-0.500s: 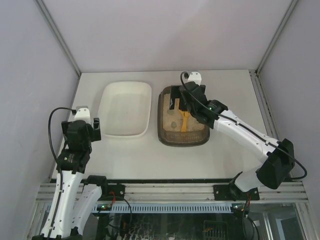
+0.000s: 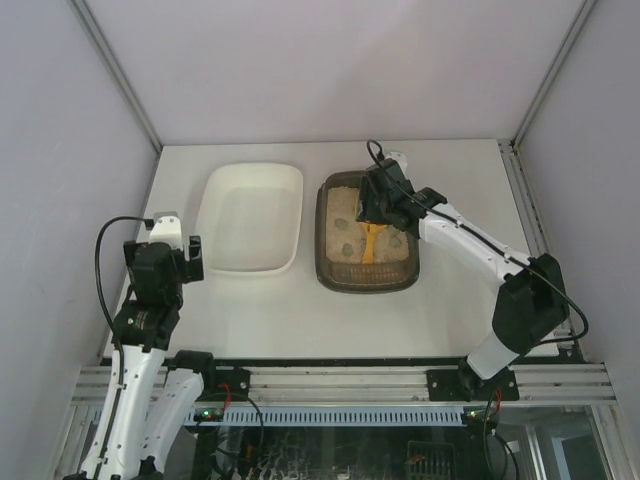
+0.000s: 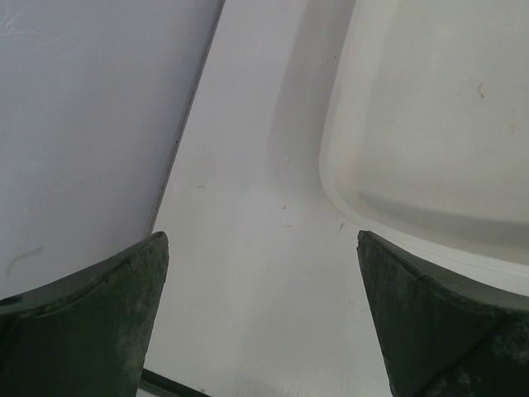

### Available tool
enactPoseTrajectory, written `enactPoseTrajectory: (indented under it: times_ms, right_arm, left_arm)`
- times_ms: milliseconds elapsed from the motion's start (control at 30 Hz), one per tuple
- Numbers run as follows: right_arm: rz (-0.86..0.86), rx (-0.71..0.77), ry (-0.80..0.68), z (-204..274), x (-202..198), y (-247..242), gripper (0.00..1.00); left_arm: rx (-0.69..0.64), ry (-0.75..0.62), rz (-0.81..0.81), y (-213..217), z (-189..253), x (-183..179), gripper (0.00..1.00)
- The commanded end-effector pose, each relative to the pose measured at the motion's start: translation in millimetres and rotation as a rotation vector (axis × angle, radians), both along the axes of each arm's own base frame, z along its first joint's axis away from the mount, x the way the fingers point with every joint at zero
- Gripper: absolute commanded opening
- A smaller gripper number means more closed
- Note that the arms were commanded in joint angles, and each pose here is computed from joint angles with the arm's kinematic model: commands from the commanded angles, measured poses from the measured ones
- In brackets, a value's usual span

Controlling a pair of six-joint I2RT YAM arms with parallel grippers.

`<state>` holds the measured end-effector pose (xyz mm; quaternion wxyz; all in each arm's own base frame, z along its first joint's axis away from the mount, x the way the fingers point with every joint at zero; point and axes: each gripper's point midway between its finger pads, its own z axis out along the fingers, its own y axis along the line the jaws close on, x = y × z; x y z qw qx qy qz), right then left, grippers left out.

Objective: Clean the litter box

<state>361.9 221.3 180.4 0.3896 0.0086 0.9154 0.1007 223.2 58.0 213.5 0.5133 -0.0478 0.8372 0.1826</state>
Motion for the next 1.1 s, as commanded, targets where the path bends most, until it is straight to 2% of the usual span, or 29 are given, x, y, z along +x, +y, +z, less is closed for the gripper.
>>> enactPoseTrajectory:
  times_ms: [0,133,200,400,800,1067]
  right_arm:
    - [-0.04,0.075,0.111,-18,5,-1,0.55]
    - [-0.06,0.092,0.227,-44,3,-5,0.56]
    - [-0.076,0.078,0.265,-54,-1,-8,0.59]
    - [-0.066,0.048,0.335,-82,-7,-2,0.59]
    - [-0.098,0.017,0.353,-117,3,-4,0.58]
    - [-0.11,0.063,0.339,-126,17,0,0.49]
  left_arm:
    - [0.027,-0.038,-0.129,-17,11,21,1.0]
    - [0.046,-0.036,-0.192,-27,36,45,1.0]
    - [0.03,-0.028,-0.203,-31,44,56,1.0]
    - [-0.036,-0.035,-0.228,-44,55,75,1.0]
    - [-0.08,-0.023,-0.256,-53,39,68,1.0]
    - [-0.1,0.017,-0.297,-60,24,63,1.0]
